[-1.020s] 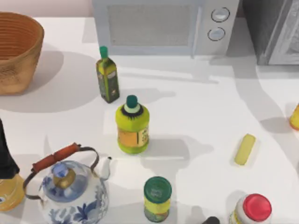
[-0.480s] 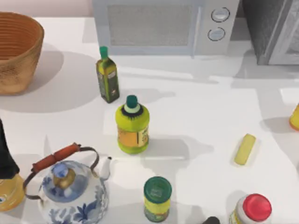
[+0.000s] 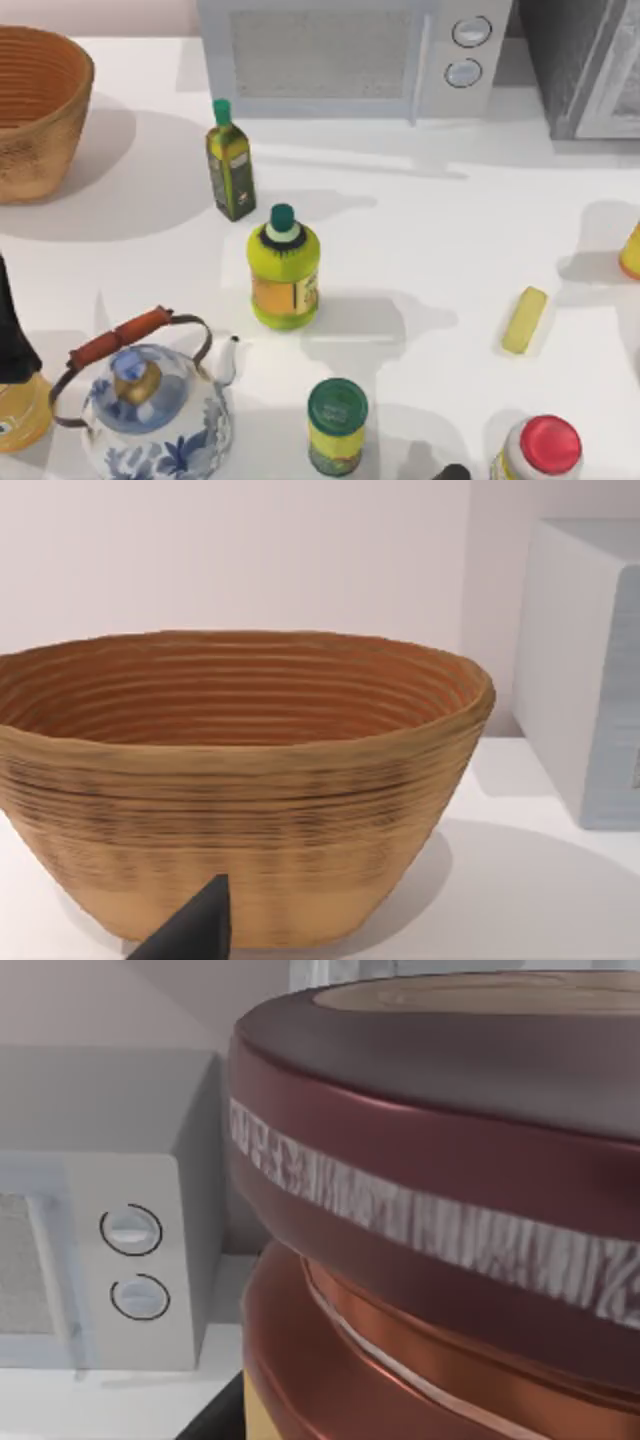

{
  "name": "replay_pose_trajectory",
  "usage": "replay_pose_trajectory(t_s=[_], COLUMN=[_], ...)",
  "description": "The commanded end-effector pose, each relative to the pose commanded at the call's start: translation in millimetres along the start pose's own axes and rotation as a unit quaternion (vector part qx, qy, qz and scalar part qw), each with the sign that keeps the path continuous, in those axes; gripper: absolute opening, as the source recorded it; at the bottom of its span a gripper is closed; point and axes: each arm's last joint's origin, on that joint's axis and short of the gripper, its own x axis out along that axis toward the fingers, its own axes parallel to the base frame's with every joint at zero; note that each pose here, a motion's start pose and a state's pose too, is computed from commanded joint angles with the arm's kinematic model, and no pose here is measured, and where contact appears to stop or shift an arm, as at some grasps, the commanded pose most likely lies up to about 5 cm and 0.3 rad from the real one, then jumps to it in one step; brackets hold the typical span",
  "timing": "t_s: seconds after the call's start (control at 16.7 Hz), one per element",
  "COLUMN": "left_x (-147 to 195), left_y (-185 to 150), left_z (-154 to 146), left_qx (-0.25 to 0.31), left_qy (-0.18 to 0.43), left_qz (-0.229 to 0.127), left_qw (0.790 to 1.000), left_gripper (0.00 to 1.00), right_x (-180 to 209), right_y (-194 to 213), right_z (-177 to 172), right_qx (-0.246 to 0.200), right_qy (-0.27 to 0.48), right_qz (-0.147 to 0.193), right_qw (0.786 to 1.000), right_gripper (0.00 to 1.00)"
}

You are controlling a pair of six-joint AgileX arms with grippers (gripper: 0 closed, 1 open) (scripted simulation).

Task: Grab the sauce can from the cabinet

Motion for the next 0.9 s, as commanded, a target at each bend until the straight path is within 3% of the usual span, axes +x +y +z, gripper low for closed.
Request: replay_pose_trajectory(t_s=[0.18, 0.42, 0.9], left_x=[0.0, 0.0, 0.0], left_y=[0.0, 0.0, 0.0], left_z=[0.0, 0.0, 0.0], left_qx=[0.000, 0.000, 0.000], left_qy=[0.000, 0.000, 0.000], left_qz=[0.000, 0.000, 0.000], left_qw=[1.000, 1.000, 1.000], left_gripper=[1.00, 1.00, 1.00], right_x=[-4.2, -4.0, -2.2], right_y=[-6.6, -11.3, -12.3], right_z=[-68.8, -122.9, -137.7], right_qx=[0.006, 0.010, 0.011], right_qy=[-0.010, -0.045, -0.055], right_qz=[0.001, 0.003, 0.004], right_qw=[1.000, 0.999, 0.998], right_gripper=[0.00, 0.00, 0.00])
